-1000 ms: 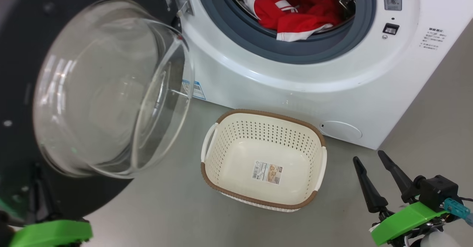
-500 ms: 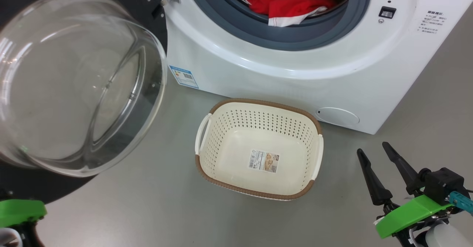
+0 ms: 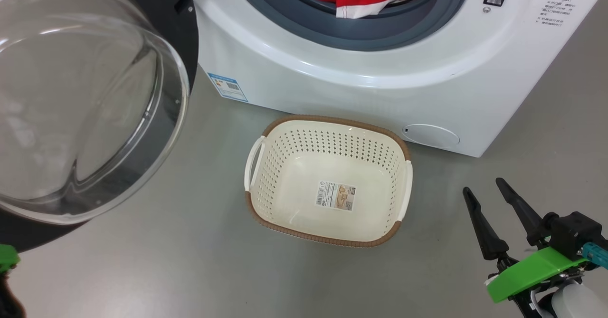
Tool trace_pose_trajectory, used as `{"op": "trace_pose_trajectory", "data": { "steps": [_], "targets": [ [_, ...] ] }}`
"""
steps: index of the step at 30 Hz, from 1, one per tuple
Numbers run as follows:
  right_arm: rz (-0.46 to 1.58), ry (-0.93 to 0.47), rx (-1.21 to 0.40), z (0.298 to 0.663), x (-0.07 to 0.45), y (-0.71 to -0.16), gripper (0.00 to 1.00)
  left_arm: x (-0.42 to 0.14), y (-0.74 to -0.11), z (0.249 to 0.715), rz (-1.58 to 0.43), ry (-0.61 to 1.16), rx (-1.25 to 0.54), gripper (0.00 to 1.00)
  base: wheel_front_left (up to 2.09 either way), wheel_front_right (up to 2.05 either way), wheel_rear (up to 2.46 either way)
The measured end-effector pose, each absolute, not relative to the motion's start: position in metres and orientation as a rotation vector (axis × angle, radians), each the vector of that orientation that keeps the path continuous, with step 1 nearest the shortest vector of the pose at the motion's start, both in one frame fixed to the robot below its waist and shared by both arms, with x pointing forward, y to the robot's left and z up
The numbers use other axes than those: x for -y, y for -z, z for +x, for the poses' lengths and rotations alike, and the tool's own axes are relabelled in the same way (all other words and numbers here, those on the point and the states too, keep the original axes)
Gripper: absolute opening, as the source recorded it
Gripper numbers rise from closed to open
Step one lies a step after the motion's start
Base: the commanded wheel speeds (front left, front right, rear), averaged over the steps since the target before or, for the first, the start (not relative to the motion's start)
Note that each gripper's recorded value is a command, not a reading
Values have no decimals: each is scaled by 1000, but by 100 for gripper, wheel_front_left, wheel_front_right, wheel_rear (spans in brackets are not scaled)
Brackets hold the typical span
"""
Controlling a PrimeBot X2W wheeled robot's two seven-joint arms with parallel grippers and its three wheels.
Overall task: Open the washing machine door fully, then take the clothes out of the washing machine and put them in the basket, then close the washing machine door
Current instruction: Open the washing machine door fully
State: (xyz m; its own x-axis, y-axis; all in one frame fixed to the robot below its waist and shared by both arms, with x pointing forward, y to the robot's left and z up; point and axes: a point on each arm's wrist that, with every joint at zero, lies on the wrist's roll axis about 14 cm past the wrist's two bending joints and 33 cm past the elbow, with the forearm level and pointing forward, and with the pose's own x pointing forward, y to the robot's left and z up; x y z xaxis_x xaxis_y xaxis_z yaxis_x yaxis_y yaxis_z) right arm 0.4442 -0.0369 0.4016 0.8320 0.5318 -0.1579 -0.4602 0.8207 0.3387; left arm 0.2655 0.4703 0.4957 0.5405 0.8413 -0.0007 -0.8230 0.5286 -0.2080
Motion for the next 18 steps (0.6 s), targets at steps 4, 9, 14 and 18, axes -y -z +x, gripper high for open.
{"op": "trace_pose_trajectory", "data": {
  "steps": [4,9,14,18],
  "targets": [
    [297,-532,-239,449,37,-404,100,-476,-492,267,-193,-1002,88,0,0,0,0],
    [295,-531,-233,449,38,-407,100,-477,-490,268,-196,-996,75,0,0,0,0],
    [293,-531,-220,448,37,-413,100,-475,-489,267,-216,-980,79,0,0,0,0],
    [292,-532,-202,447,36,-421,100,-470,-491,265,-214,-962,87,0,0,0,0]
  ]
}}
